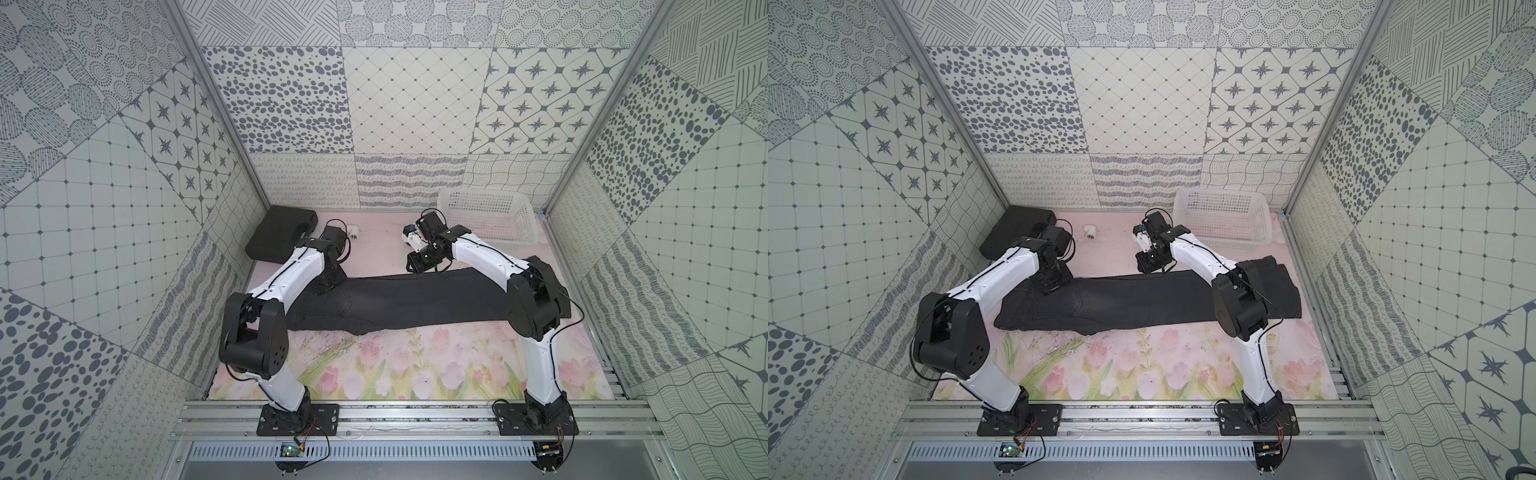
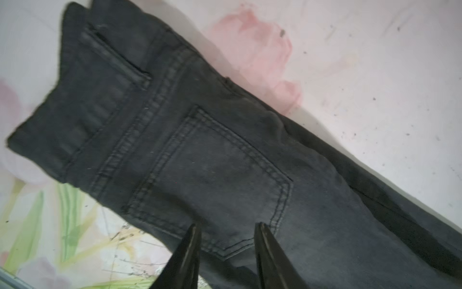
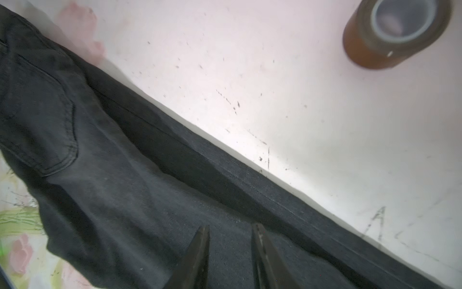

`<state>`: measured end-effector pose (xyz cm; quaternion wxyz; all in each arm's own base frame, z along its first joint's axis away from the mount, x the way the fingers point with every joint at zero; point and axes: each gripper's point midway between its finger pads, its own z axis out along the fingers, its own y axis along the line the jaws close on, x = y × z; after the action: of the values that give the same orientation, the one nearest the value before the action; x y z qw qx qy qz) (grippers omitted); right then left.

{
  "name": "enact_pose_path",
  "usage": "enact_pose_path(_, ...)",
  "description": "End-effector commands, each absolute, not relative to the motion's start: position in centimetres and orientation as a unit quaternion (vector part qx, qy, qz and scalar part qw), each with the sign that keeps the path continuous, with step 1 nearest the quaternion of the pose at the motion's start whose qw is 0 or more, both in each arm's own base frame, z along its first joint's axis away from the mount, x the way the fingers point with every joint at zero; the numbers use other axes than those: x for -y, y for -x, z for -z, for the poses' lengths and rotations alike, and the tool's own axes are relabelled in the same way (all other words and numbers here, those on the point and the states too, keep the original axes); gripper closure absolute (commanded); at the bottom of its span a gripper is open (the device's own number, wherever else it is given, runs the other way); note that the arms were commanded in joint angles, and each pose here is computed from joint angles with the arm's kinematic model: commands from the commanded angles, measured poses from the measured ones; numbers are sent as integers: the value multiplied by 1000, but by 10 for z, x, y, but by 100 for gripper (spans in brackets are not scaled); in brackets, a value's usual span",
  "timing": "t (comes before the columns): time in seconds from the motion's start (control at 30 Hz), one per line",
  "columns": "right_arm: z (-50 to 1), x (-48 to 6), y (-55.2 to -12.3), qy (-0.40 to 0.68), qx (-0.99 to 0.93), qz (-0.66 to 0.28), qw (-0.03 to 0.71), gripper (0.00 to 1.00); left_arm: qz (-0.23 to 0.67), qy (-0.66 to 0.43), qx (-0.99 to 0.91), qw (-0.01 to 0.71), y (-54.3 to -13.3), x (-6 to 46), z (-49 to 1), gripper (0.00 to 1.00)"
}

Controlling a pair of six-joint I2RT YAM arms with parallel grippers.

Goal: Roll up the long pants
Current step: Fold the long pant at the center of the board.

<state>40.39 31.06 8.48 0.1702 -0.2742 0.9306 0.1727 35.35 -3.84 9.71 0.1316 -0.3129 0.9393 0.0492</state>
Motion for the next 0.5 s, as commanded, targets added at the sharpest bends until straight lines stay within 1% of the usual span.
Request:
enact_pose_path(0.0, -67, -308, -392, 246, -940, -174, 160, 76, 11, 301, -940, 159, -391, 88, -80, 65)
enact_pose_path(0.13, -49, -295, -391, 230, -950, -148, 151, 76, 50, 283, -946, 149, -411, 126, -59, 64)
enact_pose_path(0.2, -39, -289, -398, 218, -955, -133, 149, 76, 40, 285, -947, 140, -416, 130, -43, 62)
enact_pose_path(0.27, -29, -280, -411, 200, -962, -100, 157, 76, 15, 294, -946, 135, -419, 121, -28, 59)
enact_pose_path(0.37, -21, -270, -433, 173, -967, -54, 181, 75, -19, 312, -940, 139, -416, 100, -19, 51)
enact_pose_path(0.47, -16, -257, -450, 129, -972, -37, 193, 75, -39, 332, -933, 136, -408, 79, -14, 48)
